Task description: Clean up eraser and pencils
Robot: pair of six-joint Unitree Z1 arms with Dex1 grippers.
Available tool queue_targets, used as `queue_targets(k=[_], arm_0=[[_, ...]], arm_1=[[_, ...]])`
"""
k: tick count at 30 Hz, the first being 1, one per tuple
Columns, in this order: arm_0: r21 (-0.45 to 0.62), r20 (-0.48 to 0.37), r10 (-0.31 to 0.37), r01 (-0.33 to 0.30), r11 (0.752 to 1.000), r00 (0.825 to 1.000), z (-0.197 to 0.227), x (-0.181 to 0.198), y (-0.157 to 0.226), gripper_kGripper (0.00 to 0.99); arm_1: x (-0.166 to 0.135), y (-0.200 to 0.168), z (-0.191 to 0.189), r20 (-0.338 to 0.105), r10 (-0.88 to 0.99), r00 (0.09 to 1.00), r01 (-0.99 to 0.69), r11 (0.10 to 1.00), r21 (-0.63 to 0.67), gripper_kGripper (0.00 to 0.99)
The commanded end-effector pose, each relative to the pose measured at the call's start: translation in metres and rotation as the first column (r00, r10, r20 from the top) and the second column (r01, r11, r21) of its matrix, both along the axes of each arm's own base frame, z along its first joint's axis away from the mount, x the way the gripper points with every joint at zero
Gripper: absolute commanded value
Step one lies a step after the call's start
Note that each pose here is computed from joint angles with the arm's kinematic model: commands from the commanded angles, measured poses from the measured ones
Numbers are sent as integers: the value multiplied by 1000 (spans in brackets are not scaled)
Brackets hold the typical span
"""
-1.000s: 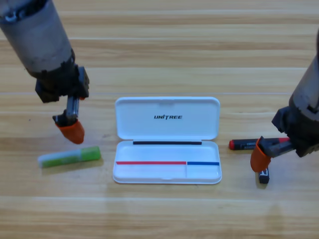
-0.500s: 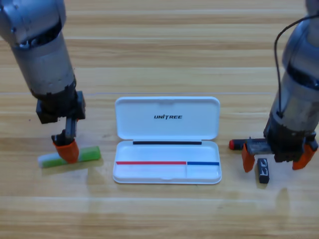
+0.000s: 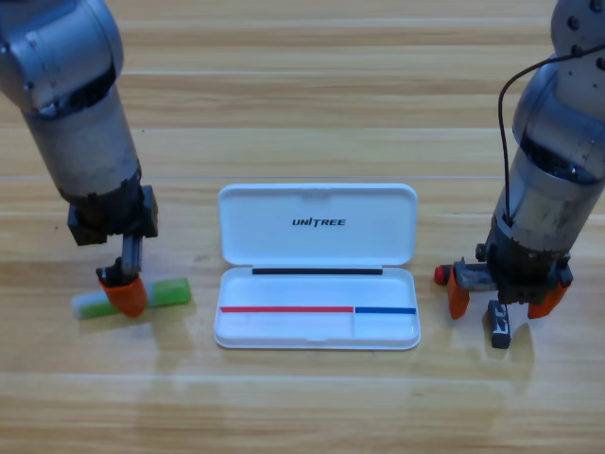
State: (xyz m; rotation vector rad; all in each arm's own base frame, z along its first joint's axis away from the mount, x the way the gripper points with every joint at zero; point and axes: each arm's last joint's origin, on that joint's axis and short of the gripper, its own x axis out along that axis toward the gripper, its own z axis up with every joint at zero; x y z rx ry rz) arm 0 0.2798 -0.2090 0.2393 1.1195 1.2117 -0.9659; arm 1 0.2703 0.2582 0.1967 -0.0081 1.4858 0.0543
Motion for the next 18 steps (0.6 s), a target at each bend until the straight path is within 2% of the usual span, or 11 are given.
queue_targets(k=[1,2,8,11,16,18], arm_0=[[50,-23,-5,6,999,1000,-30,3,7,963],[51,-24,-5,6,999,1000,-33,4,8,963],[54,-28,-23,24,998,999,-45,4,8,963],[60,-32,-26,28,998,999,-53,4,8,963],[65,-42,-29,31,997,999,-63,3,10,962],[66,-44,-29,31,997,999,-66,2,10,962]], arm_1=[[12,-10,-34,-67,-32,997,29,998,-47,807],[13,-10,-36,-69,-26,997,23,999,-47,739],[9,-12,-41,-107,18,994,-20,1000,-21,167],[6,-14,-42,-122,18,992,-20,1000,-15,12],[6,-16,-42,-149,4,989,-2,1000,7,0],[6,-16,-28,-138,28,990,-25,999,23,0]])
